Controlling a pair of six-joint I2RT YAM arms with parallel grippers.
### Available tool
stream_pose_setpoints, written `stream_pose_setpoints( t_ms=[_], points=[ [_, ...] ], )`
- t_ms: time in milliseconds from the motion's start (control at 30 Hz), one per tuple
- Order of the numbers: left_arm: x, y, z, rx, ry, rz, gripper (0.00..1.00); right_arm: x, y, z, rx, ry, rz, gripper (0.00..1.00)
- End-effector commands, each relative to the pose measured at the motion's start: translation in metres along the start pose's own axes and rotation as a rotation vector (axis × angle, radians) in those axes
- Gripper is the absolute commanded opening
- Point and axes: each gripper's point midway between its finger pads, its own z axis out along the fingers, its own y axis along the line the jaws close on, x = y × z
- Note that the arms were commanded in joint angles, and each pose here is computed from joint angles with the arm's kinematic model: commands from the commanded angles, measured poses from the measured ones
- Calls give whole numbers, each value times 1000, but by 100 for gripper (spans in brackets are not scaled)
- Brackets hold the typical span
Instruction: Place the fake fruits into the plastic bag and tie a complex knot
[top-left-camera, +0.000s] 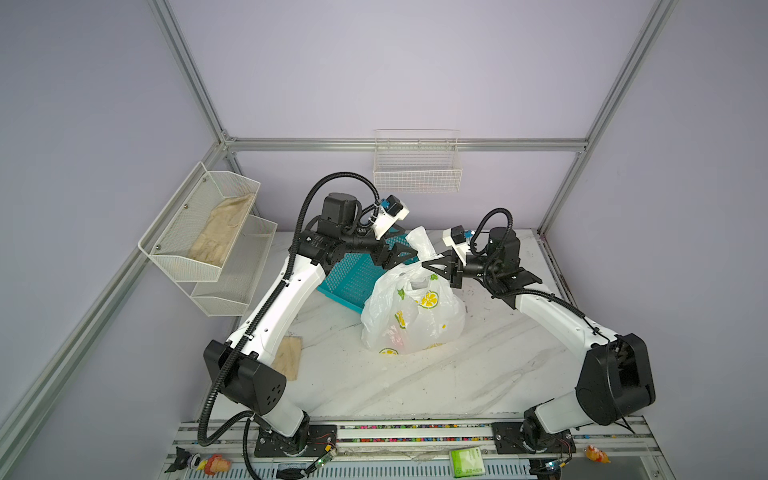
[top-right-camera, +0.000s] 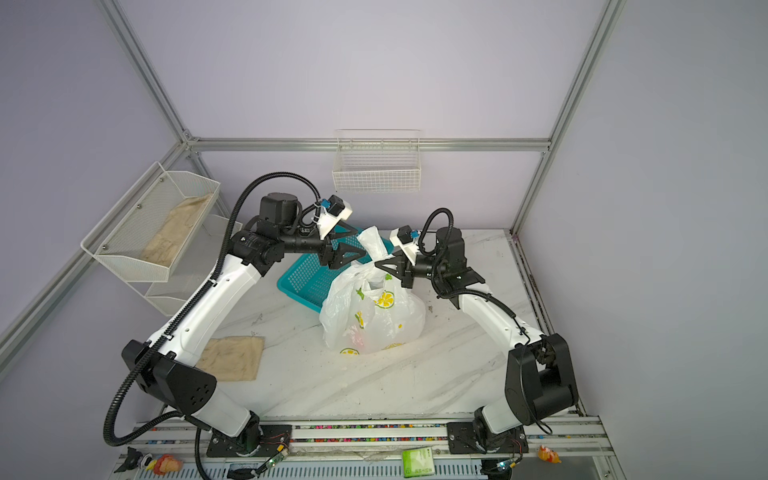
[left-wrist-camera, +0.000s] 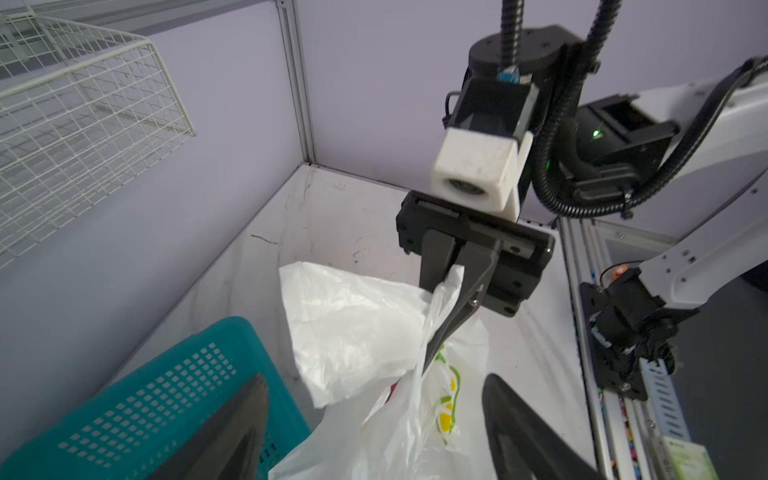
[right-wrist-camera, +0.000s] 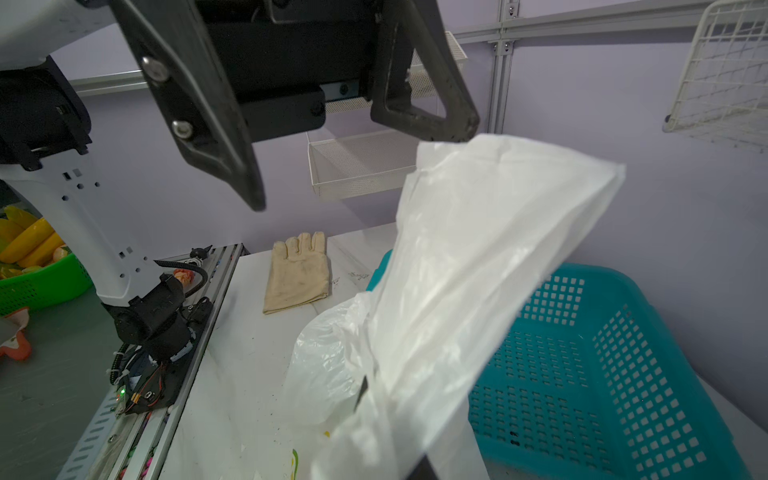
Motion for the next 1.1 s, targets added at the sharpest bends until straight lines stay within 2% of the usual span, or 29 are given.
stream_pose_setpoints(
  t_ms=[0, 333, 500, 733, 967, 1067],
  points=[
    [-20, -9, 6, 108, -99, -140, 81, -15, 9, -5, 7, -30, -59, 0],
    [-12, 4, 32, 99, -67, -200, 86, -18, 13, -7, 3, -48, -60, 1],
    [-12, -5, 41, 156, -67, -210, 79, -16, 12, -7, 10, -46, -54, 1],
    [-19, -5, 45, 190, -95, -212, 52, -11, 11, -7, 17, -41, -41, 5],
    [-25, -3, 44, 179, -112, -188, 7, -8, 6, -7, 50, -32, -23, 14],
    [-27, -6, 41, 173, -117, -170, 0, -7, 1, -7, 73, -32, -7, 19]
  ],
)
